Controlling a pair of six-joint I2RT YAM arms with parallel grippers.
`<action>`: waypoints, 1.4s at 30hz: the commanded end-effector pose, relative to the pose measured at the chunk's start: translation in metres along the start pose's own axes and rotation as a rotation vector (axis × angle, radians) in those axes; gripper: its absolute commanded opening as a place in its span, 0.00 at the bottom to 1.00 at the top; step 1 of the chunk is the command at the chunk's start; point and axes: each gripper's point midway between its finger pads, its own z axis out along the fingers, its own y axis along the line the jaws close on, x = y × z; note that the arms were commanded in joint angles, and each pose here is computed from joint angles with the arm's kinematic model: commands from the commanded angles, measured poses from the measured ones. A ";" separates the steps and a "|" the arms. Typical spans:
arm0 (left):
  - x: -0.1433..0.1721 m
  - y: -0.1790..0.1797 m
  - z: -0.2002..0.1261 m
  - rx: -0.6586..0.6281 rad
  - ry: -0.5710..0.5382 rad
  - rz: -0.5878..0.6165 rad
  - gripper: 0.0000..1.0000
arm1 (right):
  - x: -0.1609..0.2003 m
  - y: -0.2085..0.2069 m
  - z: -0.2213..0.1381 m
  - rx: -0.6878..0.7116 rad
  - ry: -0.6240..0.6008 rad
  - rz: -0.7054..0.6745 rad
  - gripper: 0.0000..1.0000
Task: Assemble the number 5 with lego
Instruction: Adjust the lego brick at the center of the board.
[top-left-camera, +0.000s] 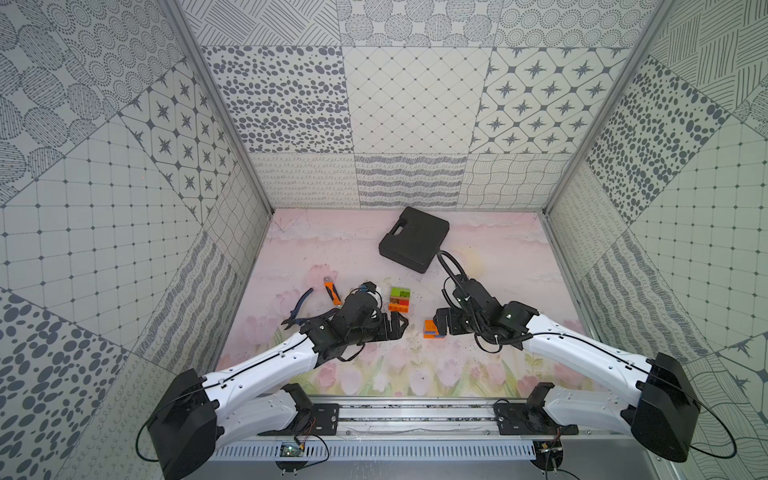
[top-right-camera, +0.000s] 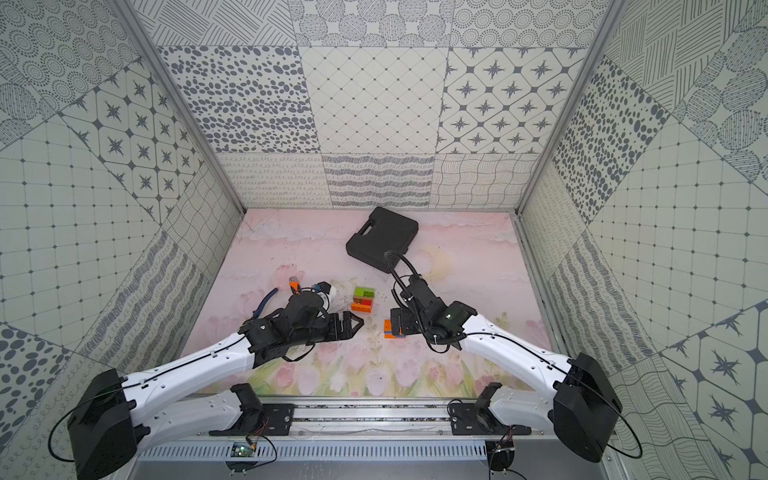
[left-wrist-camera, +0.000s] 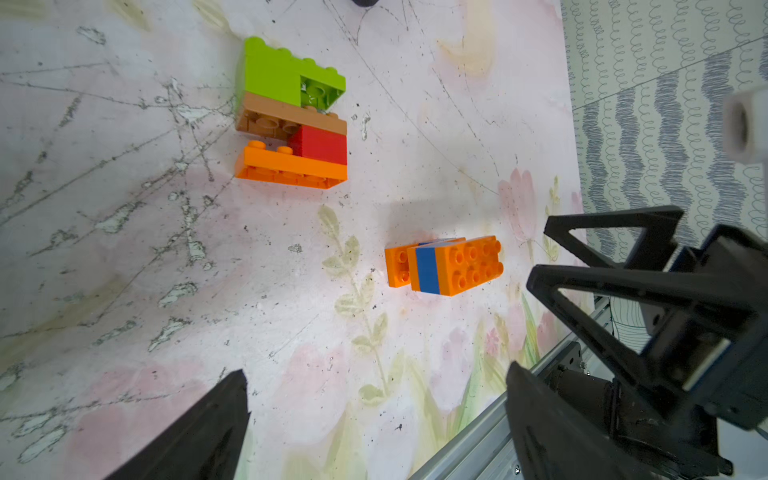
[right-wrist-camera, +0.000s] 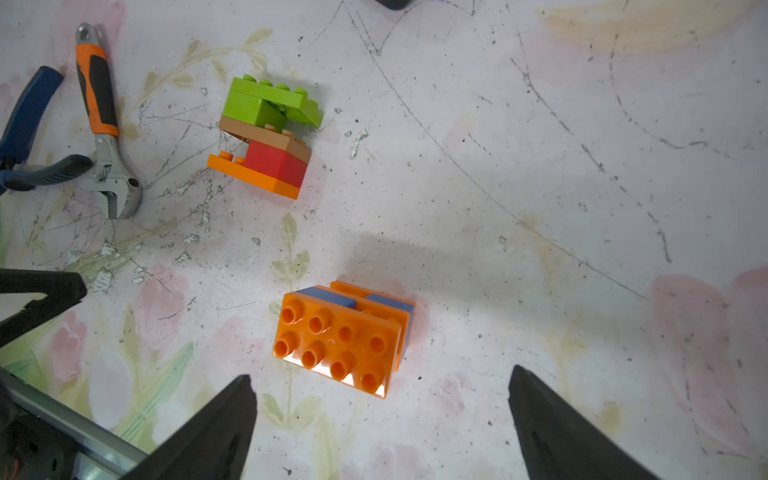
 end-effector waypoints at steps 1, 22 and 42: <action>-0.007 -0.013 0.003 0.045 -0.029 0.069 1.00 | -0.015 0.019 0.002 -0.137 -0.033 -0.167 0.99; 0.010 -0.005 0.011 0.011 -0.057 0.036 1.00 | -0.013 0.036 0.012 -0.310 0.019 -0.594 0.74; 0.008 0.007 0.002 -0.021 -0.100 0.021 1.00 | 0.013 0.043 0.038 -0.363 0.173 -0.766 0.67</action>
